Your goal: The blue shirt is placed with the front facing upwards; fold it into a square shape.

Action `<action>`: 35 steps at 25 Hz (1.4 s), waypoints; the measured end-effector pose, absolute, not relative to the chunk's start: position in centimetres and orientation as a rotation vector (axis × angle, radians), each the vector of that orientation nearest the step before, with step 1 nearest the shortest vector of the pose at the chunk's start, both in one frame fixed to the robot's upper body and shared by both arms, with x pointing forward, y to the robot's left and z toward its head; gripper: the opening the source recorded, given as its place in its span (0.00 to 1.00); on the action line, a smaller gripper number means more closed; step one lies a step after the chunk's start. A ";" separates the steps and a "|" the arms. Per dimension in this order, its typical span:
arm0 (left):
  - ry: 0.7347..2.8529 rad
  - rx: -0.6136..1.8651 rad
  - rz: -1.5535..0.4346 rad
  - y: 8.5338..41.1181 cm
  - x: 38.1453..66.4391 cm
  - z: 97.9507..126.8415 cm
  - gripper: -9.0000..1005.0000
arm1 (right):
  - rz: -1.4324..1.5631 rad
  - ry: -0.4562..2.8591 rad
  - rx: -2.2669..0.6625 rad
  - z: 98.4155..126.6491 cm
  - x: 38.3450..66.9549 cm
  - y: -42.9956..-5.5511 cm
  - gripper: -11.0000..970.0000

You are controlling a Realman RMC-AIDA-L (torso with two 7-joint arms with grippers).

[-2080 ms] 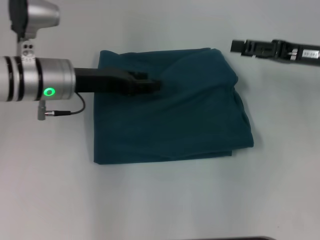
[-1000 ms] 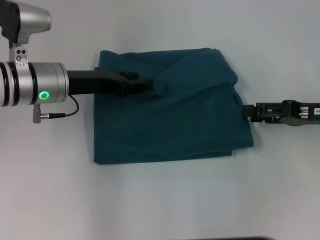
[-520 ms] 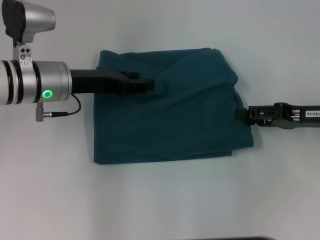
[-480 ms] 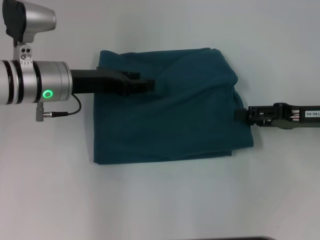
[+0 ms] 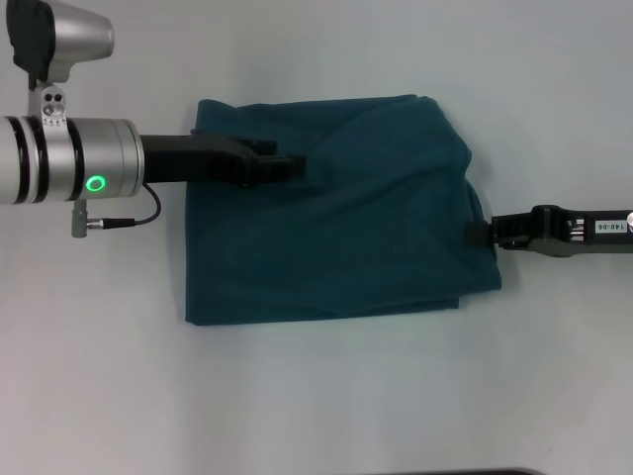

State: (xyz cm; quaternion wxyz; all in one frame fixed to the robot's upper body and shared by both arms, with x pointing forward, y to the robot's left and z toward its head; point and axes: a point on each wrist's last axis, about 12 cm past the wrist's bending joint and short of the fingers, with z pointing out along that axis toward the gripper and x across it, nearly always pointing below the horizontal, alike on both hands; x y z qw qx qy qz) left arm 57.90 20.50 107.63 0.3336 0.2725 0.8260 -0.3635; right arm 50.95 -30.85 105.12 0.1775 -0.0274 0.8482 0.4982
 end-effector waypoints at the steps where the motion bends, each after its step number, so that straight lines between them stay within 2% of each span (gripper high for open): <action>1: 2.156 0.713 -0.948 20.5 57.9 107.6 0.54 | 1.410 2.400 -0.077 105.1 50.9 -30.9 0.33; 10: 2.168 0.716 -0.951 19.9 58.0 107.1 0.54 | 1.426 2.411 -0.091 105.1 50.3 -31.3 0.11; 16: 2.179 0.709 -0.945 19.6 58.0 106.7 0.54 | 1.425 2.416 -0.095 105.0 50.2 -31.3 0.02; 35: 2.199 0.690 -0.877 19.5 58.5 105.9 0.54 | 1.417 2.453 -0.065 104.4 48.8 -32.4 0.02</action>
